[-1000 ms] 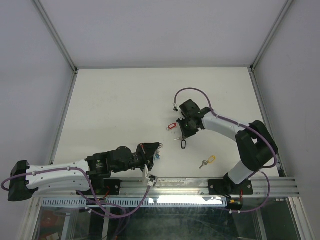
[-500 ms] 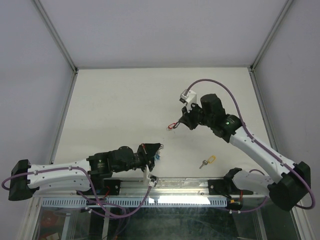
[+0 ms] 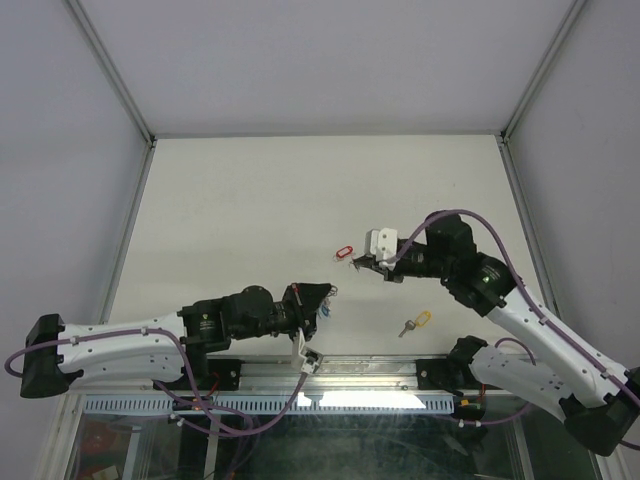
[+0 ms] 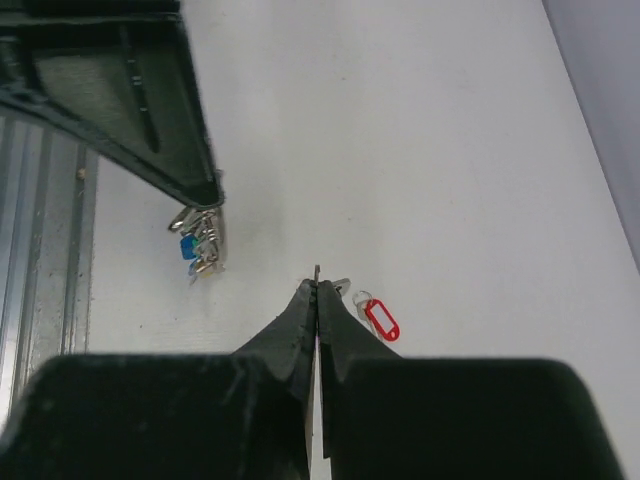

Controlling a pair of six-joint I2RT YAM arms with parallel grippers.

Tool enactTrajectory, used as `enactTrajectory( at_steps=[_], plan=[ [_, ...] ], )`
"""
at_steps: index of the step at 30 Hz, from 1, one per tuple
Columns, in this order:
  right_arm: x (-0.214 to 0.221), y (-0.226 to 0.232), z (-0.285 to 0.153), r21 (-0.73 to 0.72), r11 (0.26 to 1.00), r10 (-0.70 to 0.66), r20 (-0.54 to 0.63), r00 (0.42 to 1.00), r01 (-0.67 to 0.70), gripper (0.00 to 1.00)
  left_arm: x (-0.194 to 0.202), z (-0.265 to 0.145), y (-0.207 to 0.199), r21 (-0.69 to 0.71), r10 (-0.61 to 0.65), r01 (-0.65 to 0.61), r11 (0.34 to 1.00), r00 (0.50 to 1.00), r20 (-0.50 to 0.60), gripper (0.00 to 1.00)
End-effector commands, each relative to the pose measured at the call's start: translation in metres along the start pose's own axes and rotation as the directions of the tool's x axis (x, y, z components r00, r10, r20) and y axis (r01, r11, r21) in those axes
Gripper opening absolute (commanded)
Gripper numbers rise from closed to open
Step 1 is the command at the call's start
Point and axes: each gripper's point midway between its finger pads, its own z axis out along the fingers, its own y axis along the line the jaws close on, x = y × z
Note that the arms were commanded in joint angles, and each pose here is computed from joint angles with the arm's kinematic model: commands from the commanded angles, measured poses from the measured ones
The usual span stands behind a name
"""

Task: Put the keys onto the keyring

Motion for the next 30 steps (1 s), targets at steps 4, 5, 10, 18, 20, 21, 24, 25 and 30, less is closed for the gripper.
enactTrajectory(
  at_steps=[4, 5, 10, 18, 20, 21, 24, 25, 30],
  plan=[
    [-0.018, 0.031, -0.014, -0.187, 0.952, -0.241, 0.028, 0.97, 0.242, 0.0, -0.01, -0.003, 0.045, -0.116, 0.042, -0.036, 0.993, 0.998, 0.047, 0.0],
    [-0.019, 0.034, -0.013, -0.214, 0.94, -0.267, 0.019, 0.964, 0.264, 0.0, -0.01, -0.003, 0.045, -0.117, 0.042, -0.036, 0.993, 0.998, 0.049, 0.0],
    [-0.03, 0.04, -0.01, -0.267, 0.909, -0.327, 0.019, 0.945, 0.32, 0.0, -0.011, -0.003, 0.044, -0.114, 0.046, -0.039, 0.993, 0.998, 0.054, 0.0],
    [-0.027, 0.048, 0.007, -0.332, 0.86, -0.409, 0.001, 0.912, 0.387, 0.0, -0.012, -0.003, 0.044, -0.114, 0.049, -0.043, 0.993, 0.997, 0.058, 0.0],
    [-0.028, 0.048, 0.009, -0.33, 0.856, -0.42, 0.005, 0.907, 0.398, 0.0, -0.012, -0.003, 0.043, -0.113, 0.051, -0.044, 0.993, 0.997, 0.058, 0.0],
    [-0.029, 0.048, 0.01, -0.328, 0.853, -0.427, 0.008, 0.904, 0.405, 0.0, -0.012, -0.003, 0.043, -0.113, 0.051, -0.044, 0.993, 0.997, 0.06, 0.0],
    [-0.026, 0.047, 0.013, -0.327, 0.846, -0.446, 0.0, 0.895, 0.422, 0.0, -0.013, -0.004, 0.044, -0.117, 0.051, -0.044, 0.992, 0.997, 0.062, 0.0],
    [-0.027, 0.047, 0.013, -0.327, 0.844, -0.45, 0.002, 0.893, 0.426, 0.0, -0.013, -0.004, 0.044, -0.117, 0.051, -0.044, 0.992, 0.997, 0.062, 0.0],
    [-0.031, 0.052, 0.016, -0.337, 0.829, -0.462, 0.039, 0.886, 0.447, 0.0, -0.013, -0.003, 0.043, -0.113, 0.052, -0.045, 0.993, 0.997, 0.063, 0.0]
  ],
)
